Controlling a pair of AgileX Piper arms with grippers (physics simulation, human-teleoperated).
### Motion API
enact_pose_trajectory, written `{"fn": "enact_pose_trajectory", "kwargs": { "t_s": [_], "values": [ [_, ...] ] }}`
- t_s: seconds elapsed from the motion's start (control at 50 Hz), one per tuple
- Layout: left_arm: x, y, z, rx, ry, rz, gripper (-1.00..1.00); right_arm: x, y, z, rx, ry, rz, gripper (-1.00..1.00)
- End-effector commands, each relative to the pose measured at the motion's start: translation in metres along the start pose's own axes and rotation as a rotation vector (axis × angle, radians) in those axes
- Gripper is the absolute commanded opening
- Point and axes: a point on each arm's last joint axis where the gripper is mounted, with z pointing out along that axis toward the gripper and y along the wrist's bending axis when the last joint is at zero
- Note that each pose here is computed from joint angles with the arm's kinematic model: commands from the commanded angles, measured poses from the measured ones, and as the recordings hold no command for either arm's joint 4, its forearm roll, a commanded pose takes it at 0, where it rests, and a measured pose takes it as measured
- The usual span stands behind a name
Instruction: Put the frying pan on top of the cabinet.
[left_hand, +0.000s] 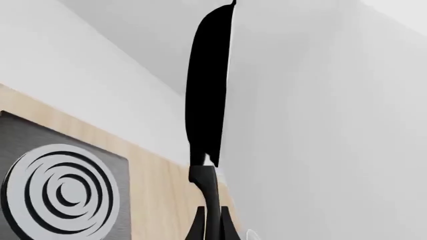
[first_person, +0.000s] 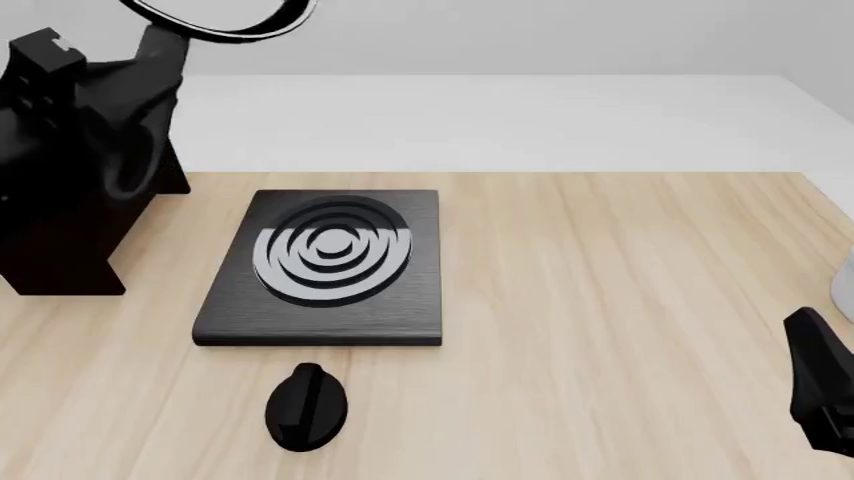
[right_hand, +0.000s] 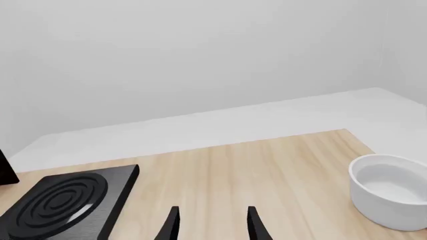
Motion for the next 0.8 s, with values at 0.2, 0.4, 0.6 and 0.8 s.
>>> {"fn": "enact_pose_trajectory", "kwargs": {
  "t_s": [0.2,0.4,0.6,0.8],
  "values": [
    [-0.023,0.015,-0.019,-0.055,-0.171,-0.009,-1.0,0.003,0.0,0.0,0.001,0.001,0.002,1.0],
    [-0.029,0.026,-0.023,-0.117,-0.225,-0.022,-1.0,0.005,-0.001,0.001,-0.001,0.002,-0.002,1.0],
    [-0.033,0.04,-0.024,-0.155,-0.281,-0.059,-1.0,0.005,-0.001,0.001,-0.001,0.005,-0.006,1.0],
    [-0.041,0.045,-0.03,-0.178,-0.349,-0.087,-1.0,0.006,-0.001,0.001,-0.005,0.009,-0.009,1.0]
  ]
}}
